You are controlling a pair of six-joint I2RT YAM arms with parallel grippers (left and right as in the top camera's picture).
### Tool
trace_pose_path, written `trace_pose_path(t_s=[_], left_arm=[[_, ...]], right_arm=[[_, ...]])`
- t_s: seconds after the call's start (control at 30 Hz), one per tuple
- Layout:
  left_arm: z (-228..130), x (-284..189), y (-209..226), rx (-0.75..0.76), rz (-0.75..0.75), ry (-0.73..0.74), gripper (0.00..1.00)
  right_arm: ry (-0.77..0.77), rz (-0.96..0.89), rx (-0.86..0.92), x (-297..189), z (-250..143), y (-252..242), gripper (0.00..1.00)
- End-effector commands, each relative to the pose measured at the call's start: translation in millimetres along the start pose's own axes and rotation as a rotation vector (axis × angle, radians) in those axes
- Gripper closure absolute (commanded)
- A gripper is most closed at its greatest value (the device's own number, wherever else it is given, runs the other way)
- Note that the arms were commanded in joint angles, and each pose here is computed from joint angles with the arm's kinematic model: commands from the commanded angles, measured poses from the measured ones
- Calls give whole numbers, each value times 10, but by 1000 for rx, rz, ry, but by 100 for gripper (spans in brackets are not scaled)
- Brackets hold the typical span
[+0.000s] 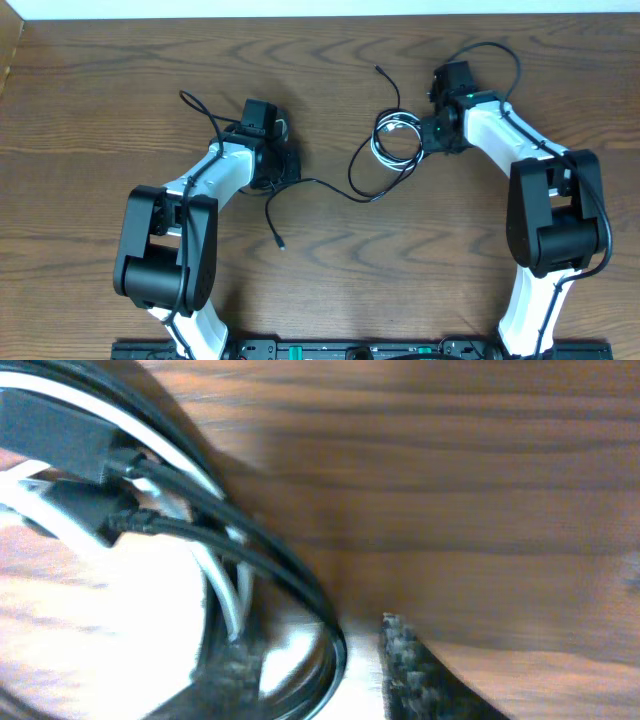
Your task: Untangle cables
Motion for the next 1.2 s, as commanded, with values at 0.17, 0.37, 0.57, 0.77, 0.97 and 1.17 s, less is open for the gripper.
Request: trace_pose_path(t_s=[0.17, 0.37, 0.57, 0.77, 0.97, 1.17], left_arm=[[105, -88, -436, 65, -144, 4, 38], [-58, 51, -649, 100, -86, -25, 26], [-145, 353, -727, 102, 26, -102, 22], [-141, 586, -565, 42, 80, -81, 24], [-74, 507, -435, -16, 118, -52, 29], [8, 376, -345, 7, 201, -38, 29]], right_arm=[[251, 140, -273, 548, -663, 782, 68], [258, 52, -354, 542, -693, 931, 66], [258, 16, -383, 537, -703, 981, 62], [247, -10, -348, 547, -668, 900, 51], [192, -47, -317, 570, -558, 840, 41], [185, -47, -317, 572, -545, 842, 38]])
Point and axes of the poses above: each gripper's point midway between its finger pads, its own x axis out along the fingers, its own y axis along the line the jaws close on, z = x × y, the point moved 6 cm from there along -x, back along the fingers, and after that the axes turned 12 degrees about -x, right-handed, at the moved point
